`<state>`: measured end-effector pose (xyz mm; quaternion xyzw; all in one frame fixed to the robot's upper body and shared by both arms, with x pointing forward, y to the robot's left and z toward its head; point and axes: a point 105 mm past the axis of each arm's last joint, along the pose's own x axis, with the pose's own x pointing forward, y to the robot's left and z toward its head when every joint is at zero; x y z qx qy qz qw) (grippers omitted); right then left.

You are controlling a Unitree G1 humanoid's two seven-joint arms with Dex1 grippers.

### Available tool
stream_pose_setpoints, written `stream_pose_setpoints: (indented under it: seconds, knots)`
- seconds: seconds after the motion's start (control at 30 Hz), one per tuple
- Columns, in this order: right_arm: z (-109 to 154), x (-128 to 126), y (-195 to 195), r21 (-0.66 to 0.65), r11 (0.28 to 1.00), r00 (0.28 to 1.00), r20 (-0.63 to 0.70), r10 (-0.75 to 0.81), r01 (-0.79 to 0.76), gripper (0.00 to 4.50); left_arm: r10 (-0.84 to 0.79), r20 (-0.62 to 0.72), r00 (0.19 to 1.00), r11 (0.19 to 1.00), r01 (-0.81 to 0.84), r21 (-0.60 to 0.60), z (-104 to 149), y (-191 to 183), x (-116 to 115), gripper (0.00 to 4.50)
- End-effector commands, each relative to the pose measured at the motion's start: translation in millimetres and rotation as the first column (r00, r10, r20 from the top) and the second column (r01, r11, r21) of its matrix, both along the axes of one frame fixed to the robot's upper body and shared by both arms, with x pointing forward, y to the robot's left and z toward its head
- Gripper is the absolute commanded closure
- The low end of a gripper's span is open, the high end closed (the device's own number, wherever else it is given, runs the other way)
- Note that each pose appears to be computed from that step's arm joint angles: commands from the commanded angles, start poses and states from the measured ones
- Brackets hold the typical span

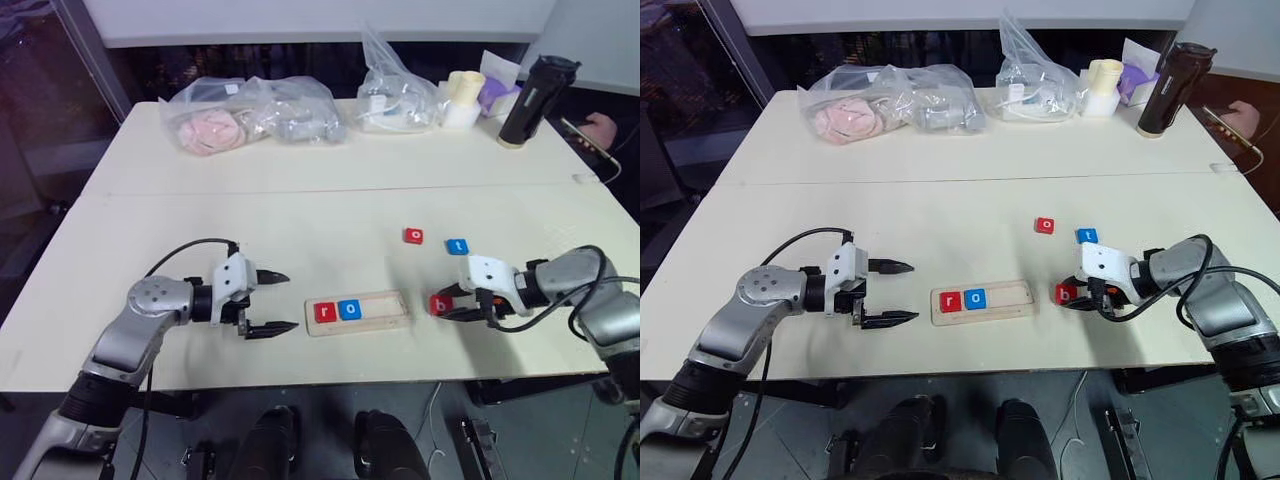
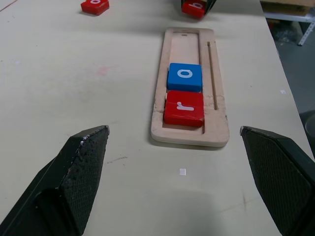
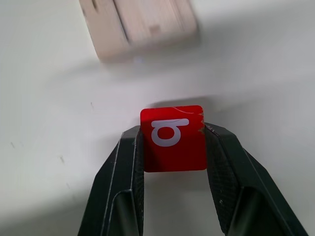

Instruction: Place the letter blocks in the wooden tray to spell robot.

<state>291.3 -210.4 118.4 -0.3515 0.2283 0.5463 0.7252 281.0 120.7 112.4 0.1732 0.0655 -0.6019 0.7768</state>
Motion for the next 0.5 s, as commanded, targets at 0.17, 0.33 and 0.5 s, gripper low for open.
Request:
stream_pose_setpoints:
  seconds: [0.17,0.33,0.5]
  knots:
    - [17,-10,53,0.061,0.988,0.989,0.046,0.141,-0.144,3.37,-0.032,0.031,0.999,0.999,0.032,-0.014,9,-4,-4,0.0]
    - [10,-6,73,0.071,0.984,0.985,0.058,0.162,-0.166,3.37,-0.035,0.031,0.999,0.999,0.036,-0.018,9,-5,-6,0.0]
    - [5,2,82,0.072,0.982,0.983,0.071,0.169,-0.175,3.37,-0.033,0.032,0.999,0.999,0.033,-0.019,8,-5,-8,0.0]
